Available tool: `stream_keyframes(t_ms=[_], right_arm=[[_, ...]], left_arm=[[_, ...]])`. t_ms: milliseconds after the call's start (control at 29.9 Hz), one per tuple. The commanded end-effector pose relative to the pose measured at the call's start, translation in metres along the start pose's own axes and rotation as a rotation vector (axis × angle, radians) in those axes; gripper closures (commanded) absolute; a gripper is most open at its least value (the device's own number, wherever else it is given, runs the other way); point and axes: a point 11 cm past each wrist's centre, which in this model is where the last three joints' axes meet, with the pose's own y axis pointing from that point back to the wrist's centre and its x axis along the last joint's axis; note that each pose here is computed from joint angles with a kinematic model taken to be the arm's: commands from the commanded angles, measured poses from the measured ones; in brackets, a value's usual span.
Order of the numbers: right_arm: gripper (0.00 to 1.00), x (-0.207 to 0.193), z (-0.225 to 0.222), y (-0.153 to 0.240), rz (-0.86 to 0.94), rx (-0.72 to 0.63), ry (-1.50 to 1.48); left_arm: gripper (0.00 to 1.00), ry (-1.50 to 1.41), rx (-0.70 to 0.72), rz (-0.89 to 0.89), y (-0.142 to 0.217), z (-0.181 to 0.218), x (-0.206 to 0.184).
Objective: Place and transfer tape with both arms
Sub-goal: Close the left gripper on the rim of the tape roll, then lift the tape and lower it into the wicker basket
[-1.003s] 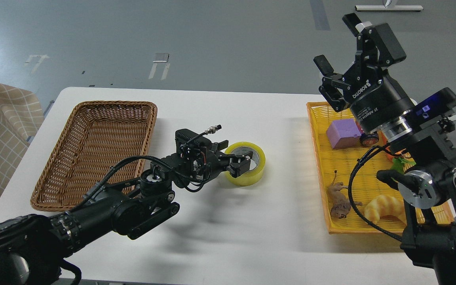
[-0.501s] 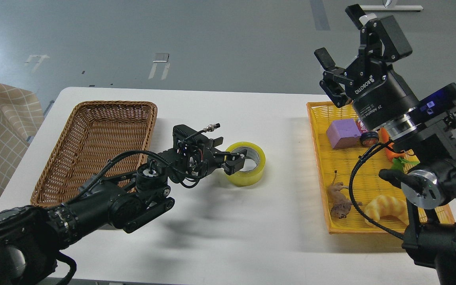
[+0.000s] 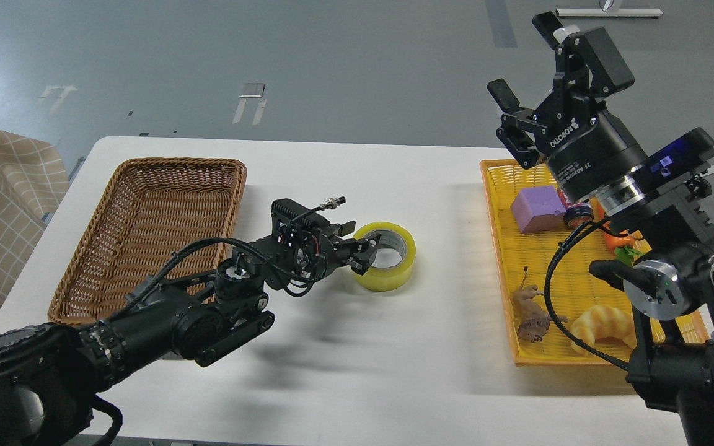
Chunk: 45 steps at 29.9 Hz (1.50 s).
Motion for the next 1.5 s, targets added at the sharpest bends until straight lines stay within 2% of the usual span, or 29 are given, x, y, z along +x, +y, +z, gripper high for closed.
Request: stream_keyframes(t_ms=[0,301,434,468,869,1303,1470], right_arm=[[0.0,0.001,0.003,0.0,0.003,-0.008,-0.002],[0.0,0.004,0.004,0.001,0.006,-0.016,0.005],[0.0,0.004,0.005,0.001,0.008,-0.021,0.004],[0.0,0.005,0.007,0.002,0.012,-0.024,0.003],[0.0,0.011,0.012,-0.004,0.02,-0.041,0.001],[0.0,0.011,0.011,-0.008,0.027,-0.035,-0.005],[0.0,0.011,0.007,-0.012,0.023,-0.027,-0.001]], left_arm=[[0.66,0.005,0.003,-0.005,0.0,-0.001,-0.002],[0.8,0.023,0.002,0.002,0.0,-0.001,0.003],[0.99,0.031,-0.008,0.014,-0.002,0.002,0.01],[1.0,0.033,-0.012,0.018,-0.002,0.003,0.012],[1.0,0.041,0.001,0.096,-0.001,-0.01,0.064],[1.0,-0.084,0.089,0.172,0.037,-0.075,0.135],[1.0,-0.1,0.106,0.164,0.055,-0.099,0.135]])
